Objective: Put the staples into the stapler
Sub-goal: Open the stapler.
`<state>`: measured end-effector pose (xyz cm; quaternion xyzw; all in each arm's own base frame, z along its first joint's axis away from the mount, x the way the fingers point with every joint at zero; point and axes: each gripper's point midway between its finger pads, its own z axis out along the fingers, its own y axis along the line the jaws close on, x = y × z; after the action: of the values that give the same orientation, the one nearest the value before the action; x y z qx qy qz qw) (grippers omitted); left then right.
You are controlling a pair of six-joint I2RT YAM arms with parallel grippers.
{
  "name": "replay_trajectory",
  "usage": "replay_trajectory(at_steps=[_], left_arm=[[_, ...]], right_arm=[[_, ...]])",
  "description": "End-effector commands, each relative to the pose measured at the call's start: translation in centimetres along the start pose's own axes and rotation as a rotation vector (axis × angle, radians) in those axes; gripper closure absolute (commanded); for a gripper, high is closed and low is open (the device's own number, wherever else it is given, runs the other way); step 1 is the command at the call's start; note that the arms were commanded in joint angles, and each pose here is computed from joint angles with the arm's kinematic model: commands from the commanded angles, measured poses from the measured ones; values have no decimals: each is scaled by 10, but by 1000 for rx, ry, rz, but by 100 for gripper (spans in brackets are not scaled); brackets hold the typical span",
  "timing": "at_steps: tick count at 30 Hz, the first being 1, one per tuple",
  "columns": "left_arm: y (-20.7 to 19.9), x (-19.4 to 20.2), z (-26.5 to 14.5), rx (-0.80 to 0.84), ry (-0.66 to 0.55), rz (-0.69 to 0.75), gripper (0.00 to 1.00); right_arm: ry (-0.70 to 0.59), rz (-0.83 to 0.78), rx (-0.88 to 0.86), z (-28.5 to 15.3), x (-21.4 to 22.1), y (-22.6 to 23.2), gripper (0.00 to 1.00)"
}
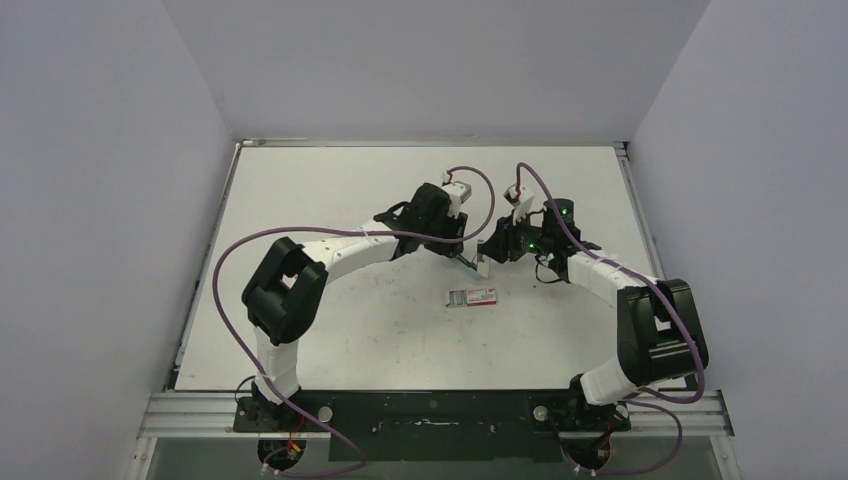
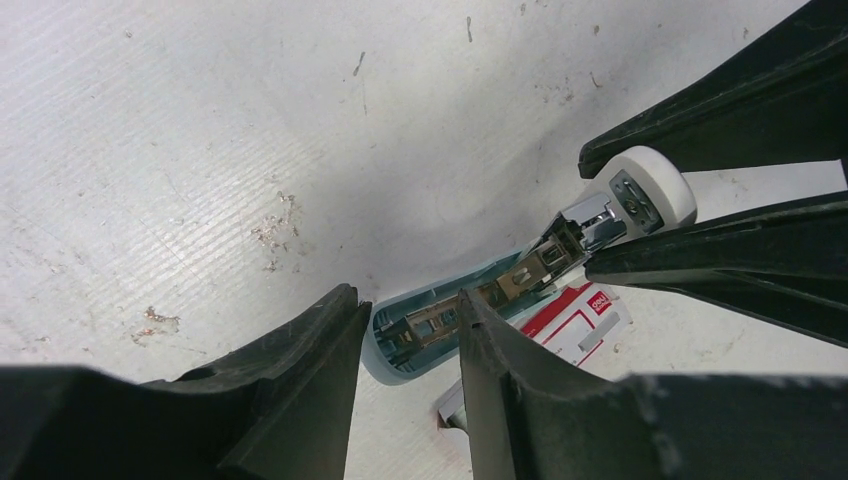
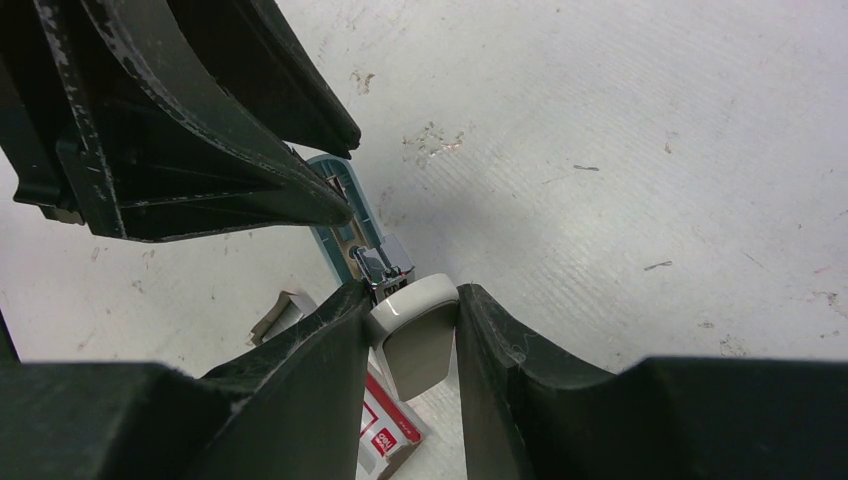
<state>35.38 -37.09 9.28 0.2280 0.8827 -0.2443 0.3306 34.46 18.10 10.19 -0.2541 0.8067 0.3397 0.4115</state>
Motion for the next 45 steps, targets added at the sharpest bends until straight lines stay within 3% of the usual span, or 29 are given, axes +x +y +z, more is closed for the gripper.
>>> replay_trajectory(at_steps=[1,10,16,20,23,27,32,45], left_arm=[[4,-11,-2,-41,-28,45,62],[13,-12,-3,-80,-41,79,59],[11,-11,-1,-67,-33,-3,55],[6,-16,-3,-13,-28,-97,49],[1,-21,-6,17,-33,-143,38],[-3,-23,-8,57,-32,-190,35],[-11,-21,-6,103,-13,-258,39],[-22,-15,1,156,46,-413,67]], right_arm=[[-153,-134,15,-11,-61,2,95],[-157,-161,23,-14,-63,1,95],[-164,-166,27,-15,-65,1,95],[-169,-168,37,-16,-65,-1,95],[-172,-166,39,-16,-65,-2,95],[-176,-160,36,-16,-66,-1,95],[-181,-160,36,-17,-68,-1,95],[-189,-164,37,-18,-71,0,95]])
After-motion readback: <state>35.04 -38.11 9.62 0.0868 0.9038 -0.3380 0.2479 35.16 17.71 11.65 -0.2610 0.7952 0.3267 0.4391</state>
